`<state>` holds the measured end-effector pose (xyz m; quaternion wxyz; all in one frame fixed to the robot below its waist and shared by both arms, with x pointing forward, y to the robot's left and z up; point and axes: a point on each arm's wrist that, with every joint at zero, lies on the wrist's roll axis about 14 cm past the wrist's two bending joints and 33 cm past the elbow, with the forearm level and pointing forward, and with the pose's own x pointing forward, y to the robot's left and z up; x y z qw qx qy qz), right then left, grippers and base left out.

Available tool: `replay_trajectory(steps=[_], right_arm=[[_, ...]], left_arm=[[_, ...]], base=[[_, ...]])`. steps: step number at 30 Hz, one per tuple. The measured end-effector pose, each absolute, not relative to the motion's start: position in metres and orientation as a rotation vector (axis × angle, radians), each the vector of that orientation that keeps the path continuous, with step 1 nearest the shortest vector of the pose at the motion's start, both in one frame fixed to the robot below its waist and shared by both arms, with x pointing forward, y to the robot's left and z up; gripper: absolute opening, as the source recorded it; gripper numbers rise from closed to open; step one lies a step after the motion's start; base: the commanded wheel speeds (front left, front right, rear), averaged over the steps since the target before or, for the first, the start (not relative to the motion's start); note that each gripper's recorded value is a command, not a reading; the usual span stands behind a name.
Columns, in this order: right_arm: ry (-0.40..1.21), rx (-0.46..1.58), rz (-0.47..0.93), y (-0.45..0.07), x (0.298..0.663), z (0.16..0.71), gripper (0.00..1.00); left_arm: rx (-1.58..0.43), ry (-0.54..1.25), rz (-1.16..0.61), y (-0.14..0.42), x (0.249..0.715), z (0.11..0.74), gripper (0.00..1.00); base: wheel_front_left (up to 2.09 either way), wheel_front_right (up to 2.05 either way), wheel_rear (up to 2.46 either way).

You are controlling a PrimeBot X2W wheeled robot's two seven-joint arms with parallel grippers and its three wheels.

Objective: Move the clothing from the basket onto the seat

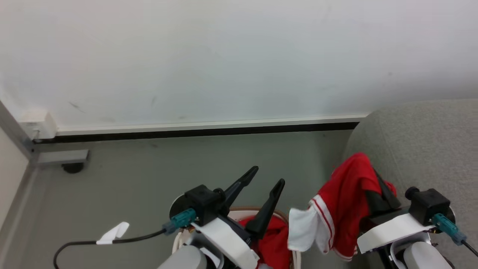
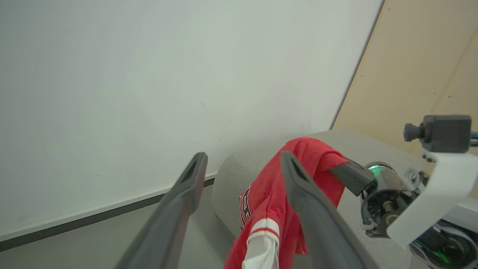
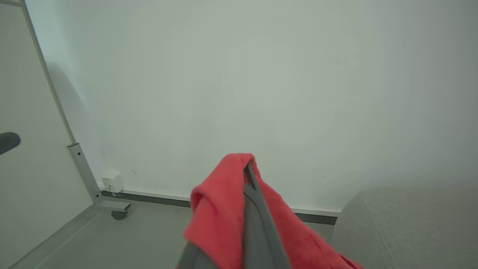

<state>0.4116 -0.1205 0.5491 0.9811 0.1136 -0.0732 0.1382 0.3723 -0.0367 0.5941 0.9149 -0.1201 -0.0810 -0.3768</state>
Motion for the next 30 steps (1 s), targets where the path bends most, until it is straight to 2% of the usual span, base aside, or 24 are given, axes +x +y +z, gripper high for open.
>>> replay_trajectory(steps=[16,30], right_arm=[[-0.249,0.157,-0.008,-0.23,0.372,0.571,0.0],[-0.272,0.126,-0.188,-0.283,0.333,0.574,0.0]], left_arm=[[-0.195,-0.125,-0.976,-0.107,0.375,0.561,1.0],[-0.208,-0.087,-1.151,-0.16,0.357,0.543,1.0]], base=[[0.0,0.0,0.0],[0.0,0.0,0.0]])
